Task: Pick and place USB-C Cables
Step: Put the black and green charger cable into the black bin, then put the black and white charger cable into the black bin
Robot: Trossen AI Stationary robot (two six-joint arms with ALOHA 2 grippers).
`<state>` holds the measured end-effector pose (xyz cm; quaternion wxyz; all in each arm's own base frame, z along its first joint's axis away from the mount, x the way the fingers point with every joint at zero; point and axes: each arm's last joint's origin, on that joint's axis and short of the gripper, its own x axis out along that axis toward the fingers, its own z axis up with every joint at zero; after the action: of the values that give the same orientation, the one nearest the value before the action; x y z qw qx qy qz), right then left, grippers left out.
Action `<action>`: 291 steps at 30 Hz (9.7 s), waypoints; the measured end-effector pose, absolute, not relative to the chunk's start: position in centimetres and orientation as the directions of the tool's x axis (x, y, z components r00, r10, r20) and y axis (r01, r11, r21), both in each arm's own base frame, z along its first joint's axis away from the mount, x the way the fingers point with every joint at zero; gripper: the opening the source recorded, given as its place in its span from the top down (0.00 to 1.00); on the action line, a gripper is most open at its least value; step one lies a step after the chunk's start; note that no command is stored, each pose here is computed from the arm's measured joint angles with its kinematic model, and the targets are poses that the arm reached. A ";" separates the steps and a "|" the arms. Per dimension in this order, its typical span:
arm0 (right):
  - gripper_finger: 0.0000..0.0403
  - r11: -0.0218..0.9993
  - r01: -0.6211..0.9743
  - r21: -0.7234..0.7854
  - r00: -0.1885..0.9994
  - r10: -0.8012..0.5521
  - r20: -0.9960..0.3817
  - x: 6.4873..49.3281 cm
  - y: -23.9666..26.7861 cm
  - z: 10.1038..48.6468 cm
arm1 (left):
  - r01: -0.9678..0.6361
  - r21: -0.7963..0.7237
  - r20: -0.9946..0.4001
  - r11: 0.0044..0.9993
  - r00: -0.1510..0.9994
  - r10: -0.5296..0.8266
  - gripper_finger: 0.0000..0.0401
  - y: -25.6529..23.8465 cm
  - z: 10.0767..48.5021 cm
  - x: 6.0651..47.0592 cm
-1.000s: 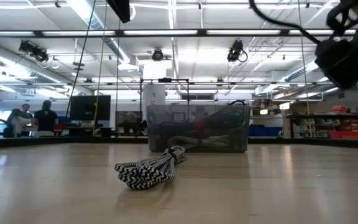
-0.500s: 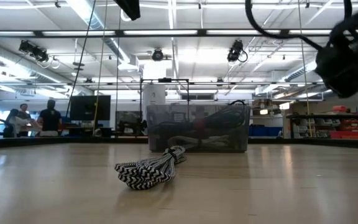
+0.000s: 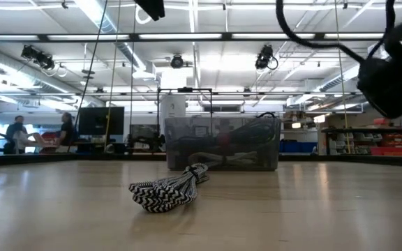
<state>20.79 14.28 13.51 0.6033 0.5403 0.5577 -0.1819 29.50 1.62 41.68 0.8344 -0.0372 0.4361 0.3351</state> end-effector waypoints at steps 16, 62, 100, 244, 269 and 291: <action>0.44 0.164 0.894 0.418 0.341 0.357 -0.870 20.3 14.3 14.3 | -0.558 0.255 -0.748 0.790 0.403 0.527 0.62 1.6 41.7 29.6; 0.95 0.418 0.604 0.679 0.638 0.258 -0.726 26.6 13.2 20.1 | -0.524 0.282 -0.748 0.804 0.404 0.526 0.62 1.6 41.7 29.6; 0.96 0.930 -0.200 0.309 0.343 0.362 -0.867 35.6 -10.3 27.6 | -0.563 0.289 -0.819 0.774 0.274 0.504 0.62 2.0 41.1 28.2; 0.61 0.997 0.015 -0.081 0.778 -0.063 -0.626 13.9 -2.3 52.8 | -0.981 -0.143 -0.990 0.129 0.143 -0.004 0.34 -16.0 14.8 44.2; 0.61 0.996 0.019 -0.087 0.801 -0.067 -0.595 12.3 -2.0 53.2 | -0.956 0.002 -0.998 0.292 0.016 0.060 0.94 -13.8 18.3 42.2; 0.61 0.972 0.233 0.043 0.761 -0.154 -0.630 14.6 -3.1 52.7 | -0.063 0.144 -0.966 0.988 0.210 0.154 0.94 2.3 35.1 39.6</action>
<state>14.59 -3.06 52.70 0.9366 0.0594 0.3295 -0.1033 39.62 2.34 35.10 0.7768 0.0365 0.6248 0.0699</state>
